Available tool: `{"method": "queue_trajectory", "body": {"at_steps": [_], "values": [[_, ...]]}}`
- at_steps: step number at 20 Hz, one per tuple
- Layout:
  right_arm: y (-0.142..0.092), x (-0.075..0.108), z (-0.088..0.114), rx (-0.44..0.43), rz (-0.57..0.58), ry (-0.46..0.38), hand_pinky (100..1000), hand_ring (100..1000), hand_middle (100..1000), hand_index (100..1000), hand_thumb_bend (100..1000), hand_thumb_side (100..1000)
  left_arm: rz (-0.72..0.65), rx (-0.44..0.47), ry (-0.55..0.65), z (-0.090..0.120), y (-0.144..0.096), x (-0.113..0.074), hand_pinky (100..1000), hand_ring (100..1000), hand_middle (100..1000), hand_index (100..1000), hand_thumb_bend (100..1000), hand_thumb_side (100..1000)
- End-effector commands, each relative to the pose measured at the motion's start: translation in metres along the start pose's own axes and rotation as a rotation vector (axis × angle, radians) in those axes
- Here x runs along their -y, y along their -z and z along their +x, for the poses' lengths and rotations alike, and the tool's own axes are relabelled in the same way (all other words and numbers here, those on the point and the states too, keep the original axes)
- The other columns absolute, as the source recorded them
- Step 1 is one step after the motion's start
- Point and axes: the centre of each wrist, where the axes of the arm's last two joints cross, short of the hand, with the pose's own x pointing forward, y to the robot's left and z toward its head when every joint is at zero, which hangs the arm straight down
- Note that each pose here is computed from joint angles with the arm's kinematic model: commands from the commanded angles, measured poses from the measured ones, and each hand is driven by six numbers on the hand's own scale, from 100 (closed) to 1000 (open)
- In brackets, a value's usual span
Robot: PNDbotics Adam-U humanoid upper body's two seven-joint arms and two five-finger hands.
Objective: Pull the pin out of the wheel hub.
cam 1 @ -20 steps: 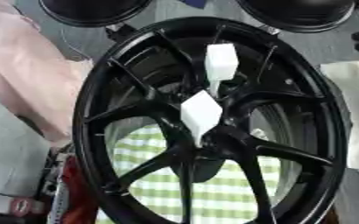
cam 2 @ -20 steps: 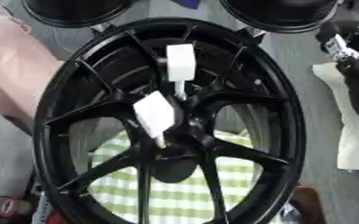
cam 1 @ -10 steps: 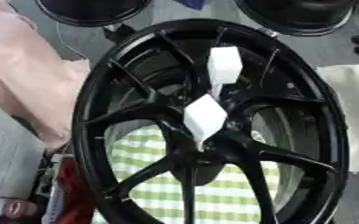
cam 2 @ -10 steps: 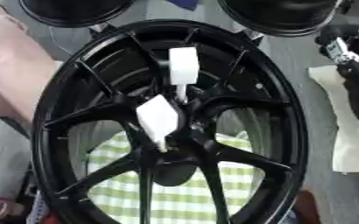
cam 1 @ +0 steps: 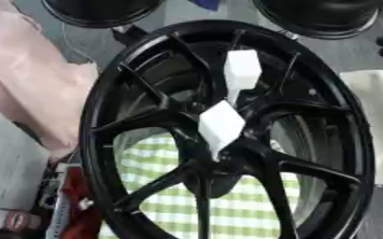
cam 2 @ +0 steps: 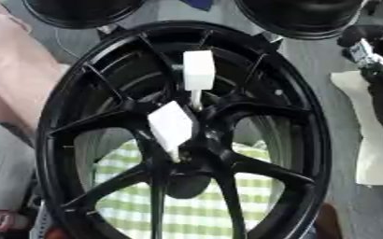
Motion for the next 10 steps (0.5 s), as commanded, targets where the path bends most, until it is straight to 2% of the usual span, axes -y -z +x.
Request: {"method": "queue_trajectory", "body": {"at_steps": [1, 4, 7, 10], "values": [[0.004, 0.002, 0.012, 0.039, 0.016, -0.021, 905, 806, 600, 656, 282, 331, 0.165, 0.207, -0.120, 0.034, -0.006, -0.004, 892, 664, 647, 806, 100, 832], [0.005, 0.001, 0.013, 0.044, 0.023, -0.025, 904, 806, 600, 656, 287, 324, 0.258, 0.337, -0.292, 0.044, -0.010, 0.007, 886, 652, 634, 799, 100, 867], [0.007, 0.000, 0.015, 0.051, 0.033, -0.028, 904, 806, 601, 658, 302, 305, 0.282, 0.437, -0.447, 0.045, -0.008, 0.021, 886, 660, 639, 804, 100, 874], [0.009, -0.002, 0.017, 0.063, 0.041, -0.029, 902, 806, 602, 659, 330, 278, 0.324, 0.499, -0.563, 0.045, -0.007, 0.032, 890, 669, 641, 806, 100, 872]]}}
